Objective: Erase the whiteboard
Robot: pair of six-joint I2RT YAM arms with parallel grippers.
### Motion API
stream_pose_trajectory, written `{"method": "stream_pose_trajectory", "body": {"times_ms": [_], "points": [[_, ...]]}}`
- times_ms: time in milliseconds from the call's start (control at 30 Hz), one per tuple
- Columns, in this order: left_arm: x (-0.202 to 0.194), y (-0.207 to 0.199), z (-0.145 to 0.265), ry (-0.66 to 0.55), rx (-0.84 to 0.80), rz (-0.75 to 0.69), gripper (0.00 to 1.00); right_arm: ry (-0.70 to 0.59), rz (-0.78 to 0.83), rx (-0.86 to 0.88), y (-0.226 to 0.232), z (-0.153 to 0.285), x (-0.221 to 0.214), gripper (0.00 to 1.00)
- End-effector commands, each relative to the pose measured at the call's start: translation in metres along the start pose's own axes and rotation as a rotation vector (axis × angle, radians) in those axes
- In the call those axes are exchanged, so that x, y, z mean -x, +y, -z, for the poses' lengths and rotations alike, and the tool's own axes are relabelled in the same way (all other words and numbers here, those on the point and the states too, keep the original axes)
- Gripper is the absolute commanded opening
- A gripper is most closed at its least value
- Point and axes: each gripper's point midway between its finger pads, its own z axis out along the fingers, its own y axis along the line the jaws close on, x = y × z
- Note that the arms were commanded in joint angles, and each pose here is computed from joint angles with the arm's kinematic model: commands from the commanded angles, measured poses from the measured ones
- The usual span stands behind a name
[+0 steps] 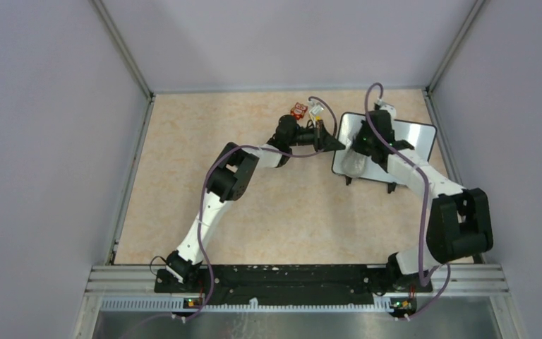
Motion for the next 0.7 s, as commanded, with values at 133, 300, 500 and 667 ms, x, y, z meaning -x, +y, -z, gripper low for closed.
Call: {"method": "stream_pose_trajectory", "body": {"times_ms": [133,300,500,667], "points": [[0.003,0.005,0.003,-0.006,0.018,-0.110,0.00,-0.022,-0.270,-0.293,-0.164,0.029,-0.007,0.00],[0.003,0.005,0.003,-0.006,0.018,-0.110,0.00,-0.050,-0.232,-0.250,-0.155,0.037,-0.001,0.00],[0.003,0.006,0.003,-0.007,0.020,-0.108,0.00,-0.087,-0.057,-0.162,-0.078,0.031,0.012,0.00],[0.002,0.006,0.003,-0.005,0.020,-0.109,0.00,-0.082,0.108,-0.089,0.003,0.015,0.020,0.00]]}}
